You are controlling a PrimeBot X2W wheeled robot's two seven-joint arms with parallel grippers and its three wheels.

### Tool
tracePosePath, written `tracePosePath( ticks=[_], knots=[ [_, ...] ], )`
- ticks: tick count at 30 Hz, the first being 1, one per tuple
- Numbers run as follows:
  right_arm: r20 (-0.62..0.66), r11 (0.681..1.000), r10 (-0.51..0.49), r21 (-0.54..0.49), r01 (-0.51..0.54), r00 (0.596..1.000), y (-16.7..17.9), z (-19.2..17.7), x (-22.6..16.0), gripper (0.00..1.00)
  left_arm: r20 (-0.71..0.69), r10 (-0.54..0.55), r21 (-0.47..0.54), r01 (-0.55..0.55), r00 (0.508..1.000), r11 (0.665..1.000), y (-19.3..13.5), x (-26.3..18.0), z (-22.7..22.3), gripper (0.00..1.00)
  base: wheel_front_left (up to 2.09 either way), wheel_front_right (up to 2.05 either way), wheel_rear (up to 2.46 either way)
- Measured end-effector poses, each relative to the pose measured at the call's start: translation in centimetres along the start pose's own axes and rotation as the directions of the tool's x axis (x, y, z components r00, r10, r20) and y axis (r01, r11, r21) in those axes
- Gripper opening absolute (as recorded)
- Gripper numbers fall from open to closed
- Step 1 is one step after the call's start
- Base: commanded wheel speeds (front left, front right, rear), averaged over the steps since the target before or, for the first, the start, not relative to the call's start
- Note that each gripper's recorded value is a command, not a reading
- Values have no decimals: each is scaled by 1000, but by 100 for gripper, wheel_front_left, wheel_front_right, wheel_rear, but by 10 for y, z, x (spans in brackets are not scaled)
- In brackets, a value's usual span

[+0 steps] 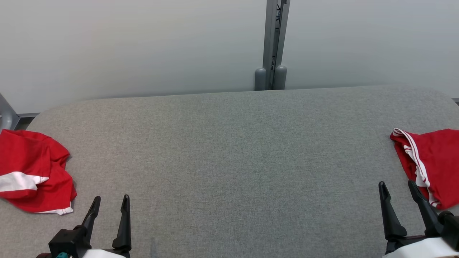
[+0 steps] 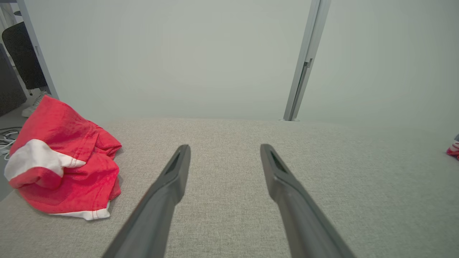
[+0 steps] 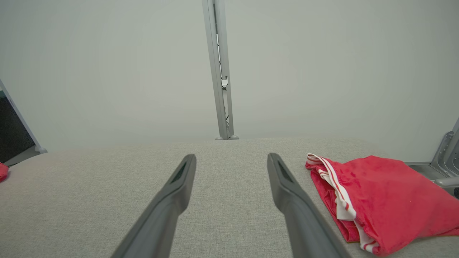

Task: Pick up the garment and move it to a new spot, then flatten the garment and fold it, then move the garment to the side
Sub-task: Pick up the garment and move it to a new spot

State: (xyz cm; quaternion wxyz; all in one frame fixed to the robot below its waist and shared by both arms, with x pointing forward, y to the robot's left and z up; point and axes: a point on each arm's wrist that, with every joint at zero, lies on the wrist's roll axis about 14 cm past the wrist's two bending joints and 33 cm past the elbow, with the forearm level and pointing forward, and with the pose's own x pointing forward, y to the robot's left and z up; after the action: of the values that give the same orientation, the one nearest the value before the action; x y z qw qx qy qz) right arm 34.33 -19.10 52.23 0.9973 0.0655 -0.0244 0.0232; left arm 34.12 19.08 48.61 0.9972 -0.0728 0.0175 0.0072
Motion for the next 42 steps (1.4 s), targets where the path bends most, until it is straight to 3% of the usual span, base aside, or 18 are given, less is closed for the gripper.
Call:
tracePosePath(
  ticks=[15, 21, 30, 42],
  knots=[
    [-12, 1000, 4, -17, -4, 1000, 1, -4, 2, 100, -10, 9, 8, -9, 1000, 1000, 2, -1, -3, 100, 0, 0, 0],
    [-18, 999, 48, -18, -48, 999, 15, -5, 9, 100, 28, 45, 15, -45, 999, 999, 15, -4, 8, 100, 0, 0, 0],
    [-25, 977, 213, -16, -214, 977, 70, -5, 32, 100, 89, 200, -2, -201, 976, 980, 62, -33, 24, 100, 0, 0, 0],
    [-37, 898, 440, 2, -440, 897, 153, -9, 47, 100, 145, 404, -22, -405, 903, 914, 118, -91, 36, 100, 0, 0, 0]
  ],
)
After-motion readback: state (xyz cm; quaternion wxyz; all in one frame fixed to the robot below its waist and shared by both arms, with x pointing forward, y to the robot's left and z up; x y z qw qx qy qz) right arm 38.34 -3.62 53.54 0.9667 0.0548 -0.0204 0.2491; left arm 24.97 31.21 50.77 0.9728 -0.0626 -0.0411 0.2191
